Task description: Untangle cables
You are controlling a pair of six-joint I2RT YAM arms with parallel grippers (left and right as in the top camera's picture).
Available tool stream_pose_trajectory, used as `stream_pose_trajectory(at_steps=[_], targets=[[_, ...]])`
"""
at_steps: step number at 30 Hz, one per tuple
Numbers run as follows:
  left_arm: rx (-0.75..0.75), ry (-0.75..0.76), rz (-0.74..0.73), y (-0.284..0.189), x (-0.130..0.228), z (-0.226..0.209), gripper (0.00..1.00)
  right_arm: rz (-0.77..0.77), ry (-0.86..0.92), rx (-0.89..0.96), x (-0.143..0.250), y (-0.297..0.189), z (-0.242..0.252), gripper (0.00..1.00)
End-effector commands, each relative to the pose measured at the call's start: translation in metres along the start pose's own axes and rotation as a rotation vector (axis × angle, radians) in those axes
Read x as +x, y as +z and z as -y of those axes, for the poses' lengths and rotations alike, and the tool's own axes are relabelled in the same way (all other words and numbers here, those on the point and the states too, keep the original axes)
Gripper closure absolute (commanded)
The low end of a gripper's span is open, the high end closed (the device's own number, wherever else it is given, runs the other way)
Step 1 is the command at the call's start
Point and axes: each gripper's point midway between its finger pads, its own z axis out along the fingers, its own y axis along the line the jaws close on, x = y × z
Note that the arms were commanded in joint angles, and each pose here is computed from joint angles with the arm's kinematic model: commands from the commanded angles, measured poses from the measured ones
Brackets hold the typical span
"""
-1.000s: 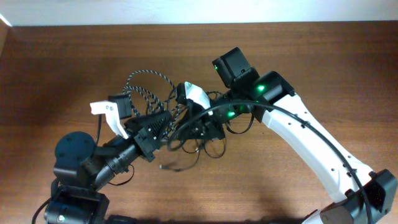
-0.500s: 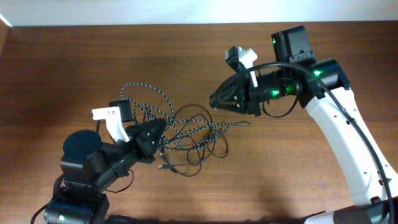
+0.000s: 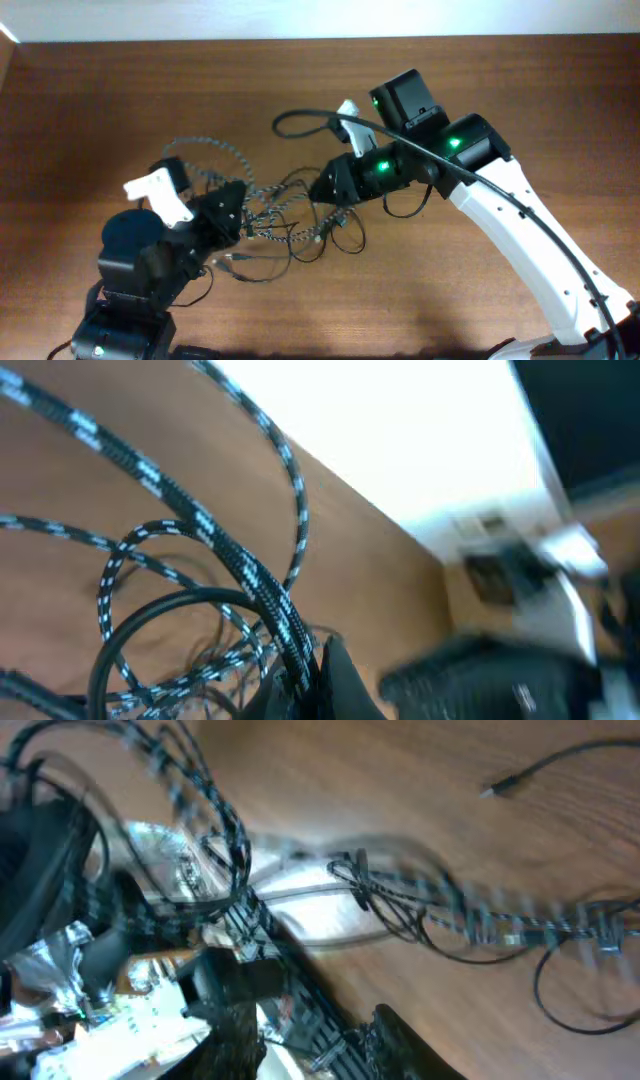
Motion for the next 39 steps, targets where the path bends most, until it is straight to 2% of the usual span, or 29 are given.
stream_pose_trajectory(at_steps=[1, 3, 4, 5, 7, 9, 10, 12, 17, 20, 24, 26, 29, 31, 36, 37, 38, 39], targets=[[-0.110, -0.411, 0.130, -0.006, -0.016, -0.023, 1.00, -0.031, -0.150, -0.150, 0.007, -0.002, -0.027, 0.58], [-0.131, -0.414, 0.154, -0.007, -0.019, -0.027, 1.00, -0.050, -0.129, -0.241, 0.011, -0.005, -0.043, 0.54], [-0.162, -0.451, 0.199, -0.009, -0.024, -0.035, 1.00, -0.063, -0.049, -0.254, 0.012, -0.005, -0.045, 0.54], [-0.154, -0.539, 0.206, -0.009, -0.024, -0.035, 1.00, -0.071, 0.041, -0.249, 0.011, -0.005, -0.045, 0.55], [-0.163, -0.713, 0.216, -0.009, -0.021, -0.040, 1.00, -0.066, 0.100, -0.252, 0.007, -0.005, -0.046, 0.55], [-0.243, -0.933, 0.245, -0.012, -0.010, -0.060, 1.00, -0.034, -0.015, -0.273, 0.001, -0.002, -0.056, 0.55], [-0.278, -1.098, 0.256, -0.012, -0.002, -0.069, 1.00, -0.031, -0.114, -0.293, 0.003, 0.005, -0.068, 0.55], [-0.263, -1.174, 0.263, -0.010, -0.003, -0.067, 1.00, -0.027, -0.203, -0.287, 0.005, 0.012, -0.076, 0.55], [-0.076, -1.155, 0.358, -0.008, -0.042, -0.041, 1.00, -0.010, -0.230, -0.211, 0.004, 0.020, -0.069, 0.55], [-0.085, -1.155, 0.370, -0.007, -0.043, -0.043, 1.00, 0.025, -0.422, -0.149, 0.000, 0.031, -0.063, 0.55], [-0.085, -1.155, 0.370, -0.007, -0.043, -0.043, 1.00, 0.081, -0.676, -0.155, 0.000, 0.060, -0.077, 0.55], [-0.085, -1.155, 0.371, -0.008, -0.043, -0.043, 1.00, 0.122, -0.615, -0.123, -0.009, 0.067, -0.075, 0.55], [-0.084, -1.155, 0.375, -0.008, -0.044, -0.043, 1.00, 0.207, -0.621, -0.039, -0.026, 0.075, -0.069, 0.55], [-0.087, -1.155, 0.374, -0.008, -0.043, -0.044, 1.00, 0.309, -0.473, 0.121, -0.046, 0.077, -0.053, 0.55], [-0.109, -1.157, 0.353, -0.007, -0.038, -0.046, 1.00, 0.385, -0.503, 0.120, -0.058, 0.078, -0.068, 0.56], [-0.106, -1.158, 0.342, -0.006, -0.036, -0.045, 1.00, 0.392, -0.490, 0.164, -0.061, 0.079, -0.059, 0.65], [-0.107, -1.158, 0.343, -0.006, -0.036, -0.045, 1.00, 0.405, -0.428, 0.268, -0.066, 0.081, -0.036, 0.83], [-0.109, -1.158, 0.343, -0.006, -0.036, -0.045, 1.00, 0.397, -0.362, 0.342, -0.064, 0.078, -0.017, 0.88]])
